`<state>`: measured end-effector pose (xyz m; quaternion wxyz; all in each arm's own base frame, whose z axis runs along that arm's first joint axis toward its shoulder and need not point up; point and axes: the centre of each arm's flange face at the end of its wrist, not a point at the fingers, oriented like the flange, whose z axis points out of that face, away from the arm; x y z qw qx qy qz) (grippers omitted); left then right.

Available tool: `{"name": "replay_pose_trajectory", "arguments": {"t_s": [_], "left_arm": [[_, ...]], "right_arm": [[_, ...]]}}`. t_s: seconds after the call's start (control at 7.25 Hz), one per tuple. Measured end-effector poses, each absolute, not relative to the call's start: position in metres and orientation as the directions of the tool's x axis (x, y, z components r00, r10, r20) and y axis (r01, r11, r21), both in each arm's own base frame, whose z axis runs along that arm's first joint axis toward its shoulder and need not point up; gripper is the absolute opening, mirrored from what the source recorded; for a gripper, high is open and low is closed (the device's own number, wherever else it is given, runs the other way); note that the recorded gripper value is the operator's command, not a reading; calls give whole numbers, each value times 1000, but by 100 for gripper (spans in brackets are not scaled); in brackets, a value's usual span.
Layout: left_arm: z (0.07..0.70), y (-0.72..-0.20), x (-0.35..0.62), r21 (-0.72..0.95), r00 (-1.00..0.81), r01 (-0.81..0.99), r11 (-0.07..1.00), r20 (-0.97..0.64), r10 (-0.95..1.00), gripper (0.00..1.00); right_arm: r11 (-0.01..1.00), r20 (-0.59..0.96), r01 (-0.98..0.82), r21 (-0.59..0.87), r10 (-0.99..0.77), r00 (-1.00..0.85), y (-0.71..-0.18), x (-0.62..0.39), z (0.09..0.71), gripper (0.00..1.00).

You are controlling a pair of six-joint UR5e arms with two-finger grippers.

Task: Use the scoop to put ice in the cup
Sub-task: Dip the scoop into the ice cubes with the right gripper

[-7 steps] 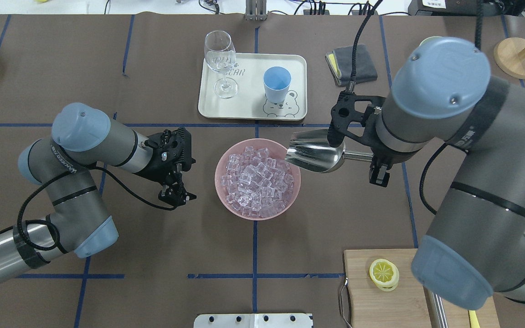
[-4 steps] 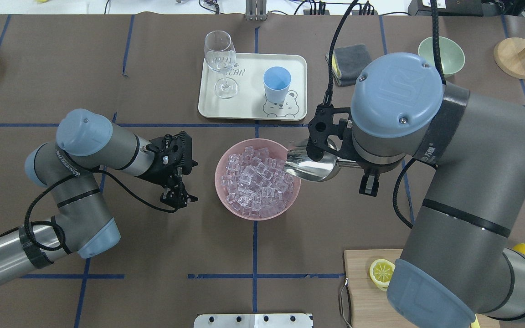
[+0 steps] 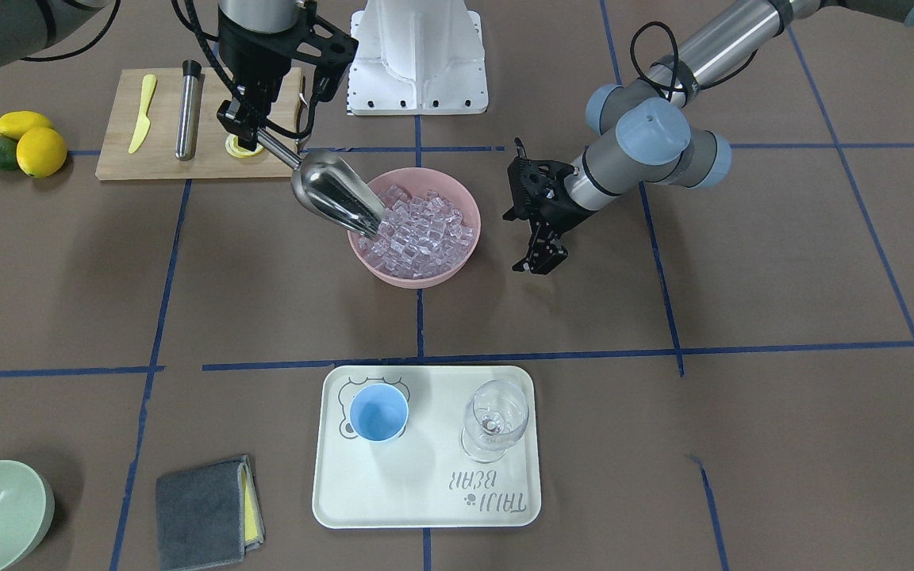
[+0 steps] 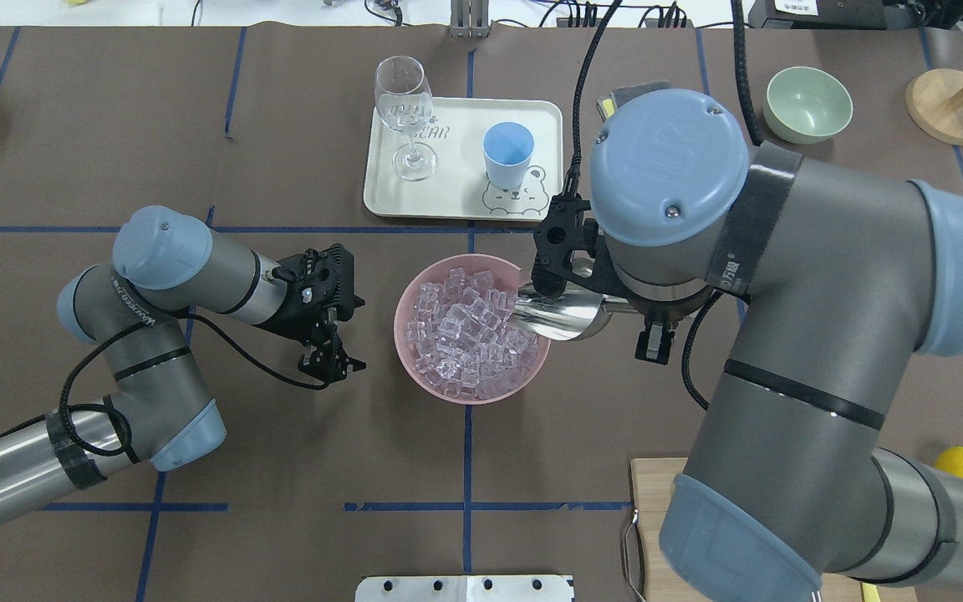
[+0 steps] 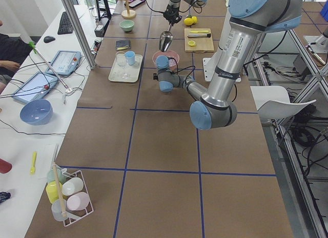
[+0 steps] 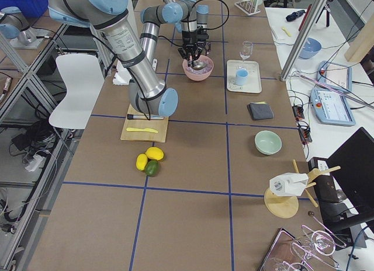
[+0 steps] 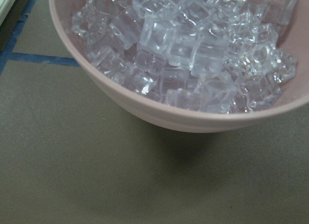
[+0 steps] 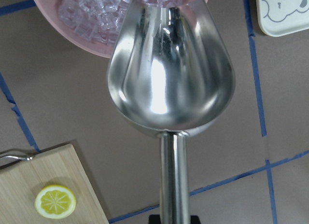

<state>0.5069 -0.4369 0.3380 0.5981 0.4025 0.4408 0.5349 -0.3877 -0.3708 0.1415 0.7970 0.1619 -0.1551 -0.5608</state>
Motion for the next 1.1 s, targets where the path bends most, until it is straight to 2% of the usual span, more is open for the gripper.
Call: {"name": "replay_pose_trajectory", "arguments": {"t_s": [1.1], "left_arm": [[321,-437,513,956,43,-264,129,-122,992,100]], "right_arm": [[285,65,913,292,-958,279,-367,-453,117,0]]}}
